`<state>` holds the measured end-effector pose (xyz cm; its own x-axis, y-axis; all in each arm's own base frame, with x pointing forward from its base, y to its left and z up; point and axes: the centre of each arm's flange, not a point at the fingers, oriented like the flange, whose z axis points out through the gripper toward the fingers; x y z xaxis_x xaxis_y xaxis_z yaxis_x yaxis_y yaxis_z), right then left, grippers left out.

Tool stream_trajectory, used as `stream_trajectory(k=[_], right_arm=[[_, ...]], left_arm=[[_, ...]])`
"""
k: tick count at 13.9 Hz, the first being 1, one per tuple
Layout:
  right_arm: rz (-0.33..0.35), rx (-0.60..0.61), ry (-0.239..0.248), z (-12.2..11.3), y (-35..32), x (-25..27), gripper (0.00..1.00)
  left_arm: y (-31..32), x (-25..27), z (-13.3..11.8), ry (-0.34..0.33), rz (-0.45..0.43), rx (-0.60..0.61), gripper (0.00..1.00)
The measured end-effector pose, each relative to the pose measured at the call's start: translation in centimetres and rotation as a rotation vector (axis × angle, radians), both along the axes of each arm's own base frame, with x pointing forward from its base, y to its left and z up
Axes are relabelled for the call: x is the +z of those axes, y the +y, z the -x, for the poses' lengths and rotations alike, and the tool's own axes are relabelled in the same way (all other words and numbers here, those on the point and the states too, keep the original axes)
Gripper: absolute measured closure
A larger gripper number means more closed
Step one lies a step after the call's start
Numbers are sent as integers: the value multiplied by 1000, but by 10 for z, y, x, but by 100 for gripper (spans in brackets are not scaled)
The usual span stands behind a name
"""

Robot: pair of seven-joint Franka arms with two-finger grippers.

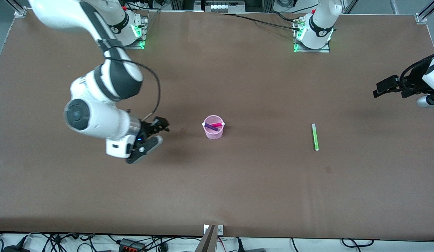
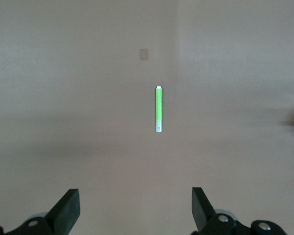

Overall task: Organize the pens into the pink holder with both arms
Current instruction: 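Open the right gripper and withdraw it from the cup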

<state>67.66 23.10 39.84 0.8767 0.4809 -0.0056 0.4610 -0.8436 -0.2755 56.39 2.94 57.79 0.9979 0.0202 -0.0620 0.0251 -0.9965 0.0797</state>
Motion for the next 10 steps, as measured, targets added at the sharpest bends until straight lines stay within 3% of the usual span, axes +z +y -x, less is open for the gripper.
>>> stream_trajectory(k=[5, 8, 10], right_arm=[[69, -319, 151, -5, -74, 6, 0], [153, -503, 262, 3, -87, 13, 0], [203, -584, 303, 6, -114, 35, 0]], left_arm=[[-9, 3, 0, -2, -24, -33, 0], [-16, 4, 1, 8, -34, -51, 0], [-13, 8, 2, 11, -36, -47, 0]])
